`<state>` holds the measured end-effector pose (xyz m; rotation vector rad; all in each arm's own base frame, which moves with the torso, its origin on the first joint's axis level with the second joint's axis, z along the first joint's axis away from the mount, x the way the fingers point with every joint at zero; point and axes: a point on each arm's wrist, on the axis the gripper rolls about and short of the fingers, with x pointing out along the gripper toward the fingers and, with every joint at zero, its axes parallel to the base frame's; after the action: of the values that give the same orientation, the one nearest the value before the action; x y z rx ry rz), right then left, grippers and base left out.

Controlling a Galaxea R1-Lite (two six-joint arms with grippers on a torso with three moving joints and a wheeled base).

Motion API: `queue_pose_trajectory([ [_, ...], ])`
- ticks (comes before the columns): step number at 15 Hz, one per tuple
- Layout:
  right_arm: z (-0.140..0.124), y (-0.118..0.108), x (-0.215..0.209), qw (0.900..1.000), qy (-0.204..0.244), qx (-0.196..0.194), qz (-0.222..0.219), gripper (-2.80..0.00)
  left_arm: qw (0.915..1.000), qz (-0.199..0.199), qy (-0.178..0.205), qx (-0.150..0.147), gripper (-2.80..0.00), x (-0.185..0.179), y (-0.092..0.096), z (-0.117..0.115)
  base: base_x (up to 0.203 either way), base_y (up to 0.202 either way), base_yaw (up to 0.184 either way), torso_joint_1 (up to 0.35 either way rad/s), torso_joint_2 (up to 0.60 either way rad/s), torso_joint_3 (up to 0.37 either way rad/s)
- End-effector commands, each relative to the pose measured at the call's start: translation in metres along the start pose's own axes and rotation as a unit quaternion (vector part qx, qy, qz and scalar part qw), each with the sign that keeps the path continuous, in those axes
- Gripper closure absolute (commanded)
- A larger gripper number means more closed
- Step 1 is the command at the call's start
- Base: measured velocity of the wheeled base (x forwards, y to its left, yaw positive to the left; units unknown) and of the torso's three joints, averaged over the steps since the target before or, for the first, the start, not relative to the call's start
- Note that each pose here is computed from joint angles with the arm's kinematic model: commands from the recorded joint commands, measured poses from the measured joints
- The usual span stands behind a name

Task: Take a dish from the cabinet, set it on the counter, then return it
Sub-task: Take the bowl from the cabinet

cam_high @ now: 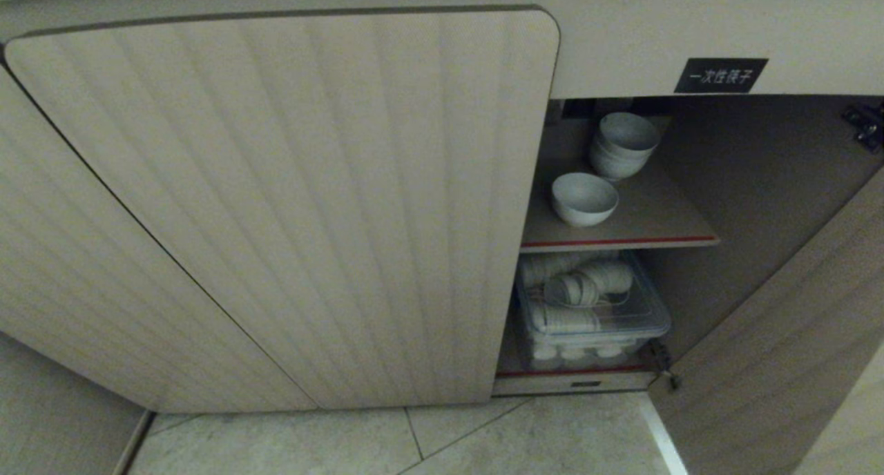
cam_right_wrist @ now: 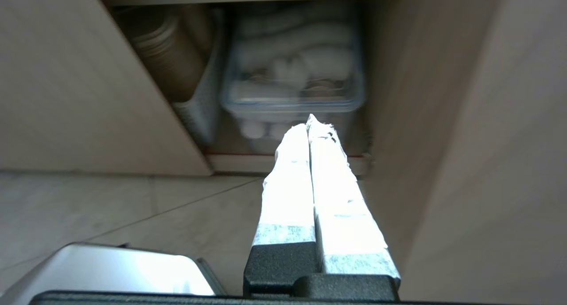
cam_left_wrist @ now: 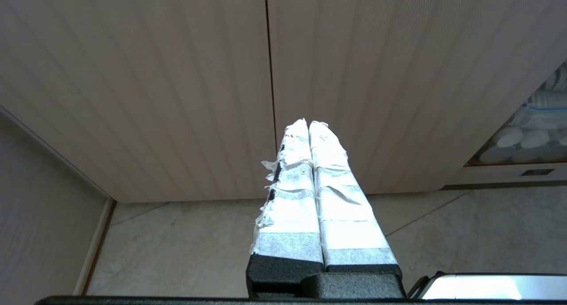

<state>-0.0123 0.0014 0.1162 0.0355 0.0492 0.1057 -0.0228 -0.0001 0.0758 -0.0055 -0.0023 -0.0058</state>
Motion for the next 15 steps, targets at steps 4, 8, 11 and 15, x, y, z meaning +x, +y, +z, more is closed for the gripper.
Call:
queue_pose_trajectory([
  [4,0.024,0.0,0.041,0.997,0.064,0.015,0.044,0.0,1.0,0.0,0.0,0.0,0.0,0.0,0.0,0.0,0.0,0.0,0.0,0.0,0.0,0.0],
  [8,0.039,0.003,0.078,0.994,0.093,0.036,0.047,0.0,1.0,0.0,0.0,0.0,0.0,0.0,0.0,0.0,0.0,0.0,0.0,0.0,0.0,0.0],
  [11,0.042,0.004,0.108,0.991,0.122,0.043,0.046,0.0,1.0,0.0,0.0,0.0,0.0,0.0,0.0,0.0,0.0,0.0,0.0,0.0,0.0,0.0],
  [15,0.042,0.005,0.148,0.988,0.138,0.054,0.045,0.0,1.0,0.0,0.0,0.0,0.0,0.0,0.0,0.0,0.0,0.0,0.0,0.0,0.0,0.0],
])
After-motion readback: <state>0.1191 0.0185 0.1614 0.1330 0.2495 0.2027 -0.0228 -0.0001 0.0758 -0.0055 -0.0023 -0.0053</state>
